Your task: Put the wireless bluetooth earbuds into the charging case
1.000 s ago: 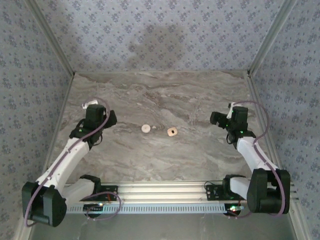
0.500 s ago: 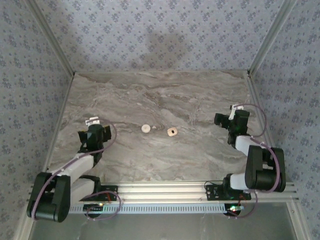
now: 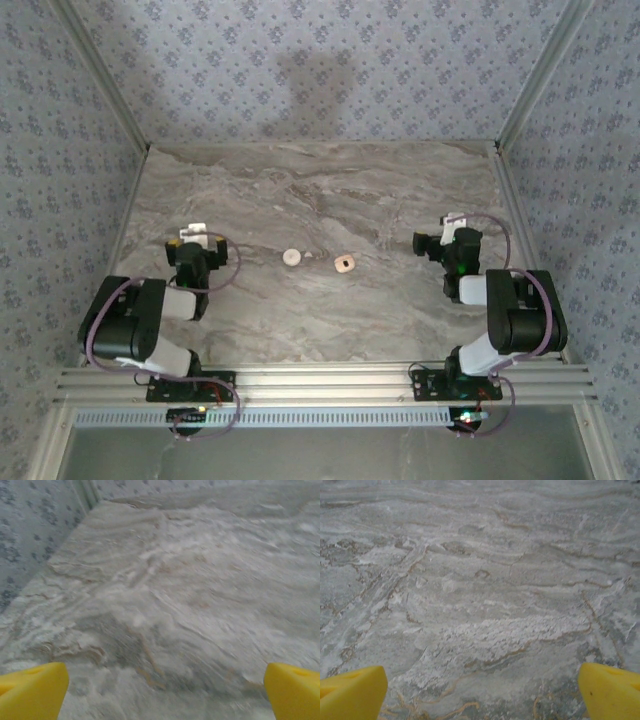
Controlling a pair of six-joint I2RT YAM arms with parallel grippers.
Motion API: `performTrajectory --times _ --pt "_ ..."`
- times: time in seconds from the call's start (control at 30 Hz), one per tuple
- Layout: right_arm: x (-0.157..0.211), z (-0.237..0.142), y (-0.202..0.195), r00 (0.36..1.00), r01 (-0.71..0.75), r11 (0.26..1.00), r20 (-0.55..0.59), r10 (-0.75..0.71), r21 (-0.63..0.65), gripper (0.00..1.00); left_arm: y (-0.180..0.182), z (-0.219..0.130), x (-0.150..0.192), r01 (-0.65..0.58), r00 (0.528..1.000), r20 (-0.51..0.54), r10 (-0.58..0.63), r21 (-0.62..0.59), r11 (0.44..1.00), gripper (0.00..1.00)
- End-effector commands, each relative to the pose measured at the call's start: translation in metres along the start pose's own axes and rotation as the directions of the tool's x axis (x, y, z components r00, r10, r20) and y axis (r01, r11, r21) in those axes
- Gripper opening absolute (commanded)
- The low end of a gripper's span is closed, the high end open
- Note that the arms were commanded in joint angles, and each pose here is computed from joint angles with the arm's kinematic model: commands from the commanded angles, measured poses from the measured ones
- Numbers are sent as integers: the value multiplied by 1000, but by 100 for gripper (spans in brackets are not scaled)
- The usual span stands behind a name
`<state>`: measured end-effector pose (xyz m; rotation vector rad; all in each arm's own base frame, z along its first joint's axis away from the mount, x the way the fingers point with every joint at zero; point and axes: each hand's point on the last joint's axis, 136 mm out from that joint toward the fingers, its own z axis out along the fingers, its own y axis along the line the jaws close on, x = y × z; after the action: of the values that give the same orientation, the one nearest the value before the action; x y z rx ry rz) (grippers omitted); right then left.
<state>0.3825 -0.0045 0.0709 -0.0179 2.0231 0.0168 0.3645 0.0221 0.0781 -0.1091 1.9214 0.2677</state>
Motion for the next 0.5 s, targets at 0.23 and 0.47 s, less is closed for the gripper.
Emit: performTrajectory --times 0.23,0.47 --pt "-15 2 -7 999 -2 1000 48 1 6 100 9 23 -22 136 991 -15 -135 55 989 100" --pt "-16 3 -7 999 -3 1000 48 3 7 100 -1 25 -22 96 995 -31 -93 87 992 100"
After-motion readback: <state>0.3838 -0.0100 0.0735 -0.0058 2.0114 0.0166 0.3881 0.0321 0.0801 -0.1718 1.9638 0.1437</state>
